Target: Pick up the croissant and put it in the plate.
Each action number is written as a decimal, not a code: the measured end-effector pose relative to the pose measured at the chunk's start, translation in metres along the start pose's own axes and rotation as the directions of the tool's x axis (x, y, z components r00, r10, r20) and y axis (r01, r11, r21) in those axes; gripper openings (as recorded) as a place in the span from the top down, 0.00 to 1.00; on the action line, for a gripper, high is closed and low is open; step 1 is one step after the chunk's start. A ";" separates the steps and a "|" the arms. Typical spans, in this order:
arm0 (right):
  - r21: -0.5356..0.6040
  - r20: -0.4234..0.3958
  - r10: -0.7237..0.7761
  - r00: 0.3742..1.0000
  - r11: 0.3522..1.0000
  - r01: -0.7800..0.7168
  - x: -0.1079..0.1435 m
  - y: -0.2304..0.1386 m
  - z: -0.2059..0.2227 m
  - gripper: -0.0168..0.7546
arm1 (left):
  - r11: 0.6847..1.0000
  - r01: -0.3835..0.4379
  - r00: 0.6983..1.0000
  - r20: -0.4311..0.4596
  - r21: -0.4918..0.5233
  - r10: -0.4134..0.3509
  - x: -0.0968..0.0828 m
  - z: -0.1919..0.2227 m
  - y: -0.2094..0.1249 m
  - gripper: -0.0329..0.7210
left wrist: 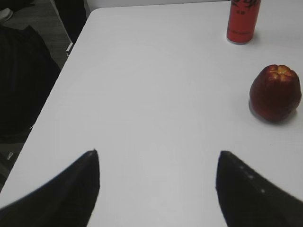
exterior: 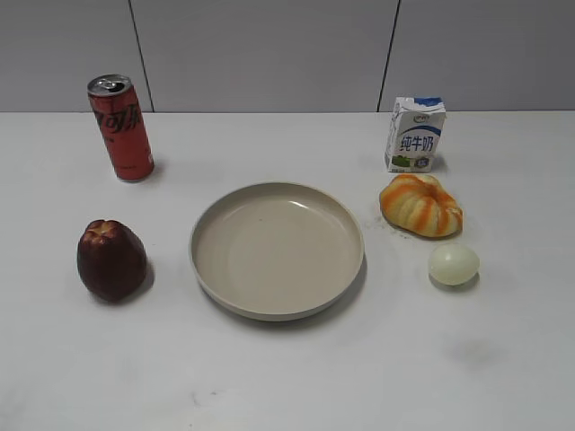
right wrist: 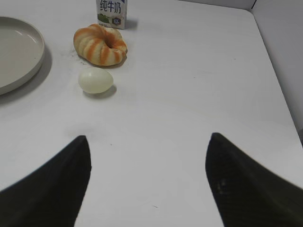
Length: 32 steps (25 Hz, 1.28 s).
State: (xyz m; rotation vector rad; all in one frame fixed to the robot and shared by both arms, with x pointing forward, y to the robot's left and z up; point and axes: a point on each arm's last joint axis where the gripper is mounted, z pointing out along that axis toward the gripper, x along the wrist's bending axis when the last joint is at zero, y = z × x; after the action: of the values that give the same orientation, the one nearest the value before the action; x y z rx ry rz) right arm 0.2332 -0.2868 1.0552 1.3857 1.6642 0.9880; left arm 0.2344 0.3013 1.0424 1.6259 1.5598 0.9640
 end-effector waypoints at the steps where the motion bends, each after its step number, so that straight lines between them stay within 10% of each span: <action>1: 0.000 0.000 0.000 1.000 1.000 0.000 0.000 0.000 0.000 0.24 | 1.000 0.000 1.000 0.000 0.000 0.000 0.000 0.000 0.000 0.18; 15: 0.206 -0.019 0.052 0.998 0.977 -0.047 -0.015 0.055 0.059 0.24 | 1.000 0.000 1.000 0.000 0.000 0.000 0.000 0.000 0.000 0.18; 32: 0.557 -0.063 0.194 0.979 0.821 -0.127 -0.042 0.128 0.245 0.24 | 1.000 0.000 1.000 0.000 0.000 0.000 0.000 0.000 0.000 0.18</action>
State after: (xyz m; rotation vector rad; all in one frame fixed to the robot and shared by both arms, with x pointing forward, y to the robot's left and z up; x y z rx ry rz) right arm 0.5121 -0.2885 1.0688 1.9011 2.0501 0.7080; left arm 0.2344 0.3013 1.0424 1.6259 1.5598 0.9640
